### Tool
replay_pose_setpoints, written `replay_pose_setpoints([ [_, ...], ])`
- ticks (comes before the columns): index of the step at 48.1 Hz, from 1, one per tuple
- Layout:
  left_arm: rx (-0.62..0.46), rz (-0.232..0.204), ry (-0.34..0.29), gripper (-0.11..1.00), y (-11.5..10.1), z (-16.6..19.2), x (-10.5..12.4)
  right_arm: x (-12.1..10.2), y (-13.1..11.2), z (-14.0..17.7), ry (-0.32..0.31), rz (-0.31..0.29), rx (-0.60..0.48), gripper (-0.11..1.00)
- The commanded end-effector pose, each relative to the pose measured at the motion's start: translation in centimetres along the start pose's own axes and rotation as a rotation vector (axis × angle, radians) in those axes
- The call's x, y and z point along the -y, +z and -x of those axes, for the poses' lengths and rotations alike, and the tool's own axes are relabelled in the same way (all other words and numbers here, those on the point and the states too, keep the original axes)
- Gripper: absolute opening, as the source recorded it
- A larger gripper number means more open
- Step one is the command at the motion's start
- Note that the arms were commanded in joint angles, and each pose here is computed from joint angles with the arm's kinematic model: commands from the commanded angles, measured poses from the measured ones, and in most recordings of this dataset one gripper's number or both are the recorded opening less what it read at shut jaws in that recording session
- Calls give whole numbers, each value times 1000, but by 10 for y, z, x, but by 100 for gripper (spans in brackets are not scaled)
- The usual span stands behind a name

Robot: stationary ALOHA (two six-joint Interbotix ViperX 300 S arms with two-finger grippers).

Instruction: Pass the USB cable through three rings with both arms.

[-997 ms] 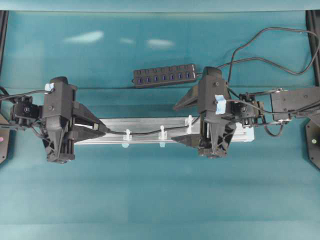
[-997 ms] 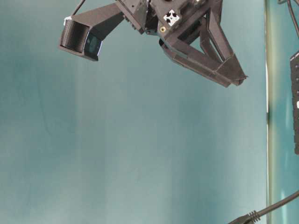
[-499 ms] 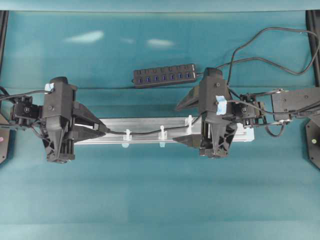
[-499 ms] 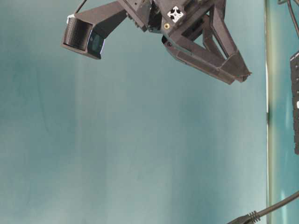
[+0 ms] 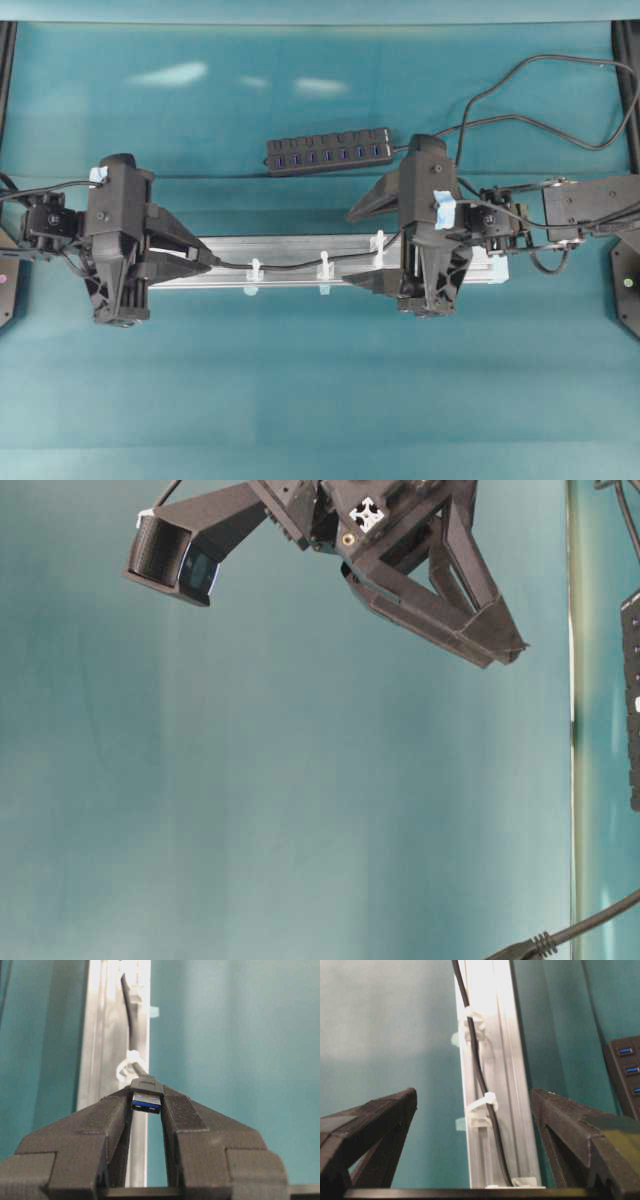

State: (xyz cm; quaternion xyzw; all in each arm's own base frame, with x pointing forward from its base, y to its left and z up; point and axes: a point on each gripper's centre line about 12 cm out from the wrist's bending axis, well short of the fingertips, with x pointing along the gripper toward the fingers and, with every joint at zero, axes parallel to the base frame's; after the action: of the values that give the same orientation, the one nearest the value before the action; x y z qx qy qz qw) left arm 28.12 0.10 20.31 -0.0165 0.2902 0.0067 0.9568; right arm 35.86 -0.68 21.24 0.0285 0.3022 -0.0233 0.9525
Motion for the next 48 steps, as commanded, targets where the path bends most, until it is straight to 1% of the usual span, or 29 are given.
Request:
replay_pose_setpoints([
  [1,35,-6,-5,21,11,3,2,-2,8,4,6,-11,30,91],
  [20,20,1,-3,21,9,3,1,-2,7,4,6,-9,29,91],
  [48,20,0,-3,21,10,3,1,-2,7,3,6,-11,27,91],
])
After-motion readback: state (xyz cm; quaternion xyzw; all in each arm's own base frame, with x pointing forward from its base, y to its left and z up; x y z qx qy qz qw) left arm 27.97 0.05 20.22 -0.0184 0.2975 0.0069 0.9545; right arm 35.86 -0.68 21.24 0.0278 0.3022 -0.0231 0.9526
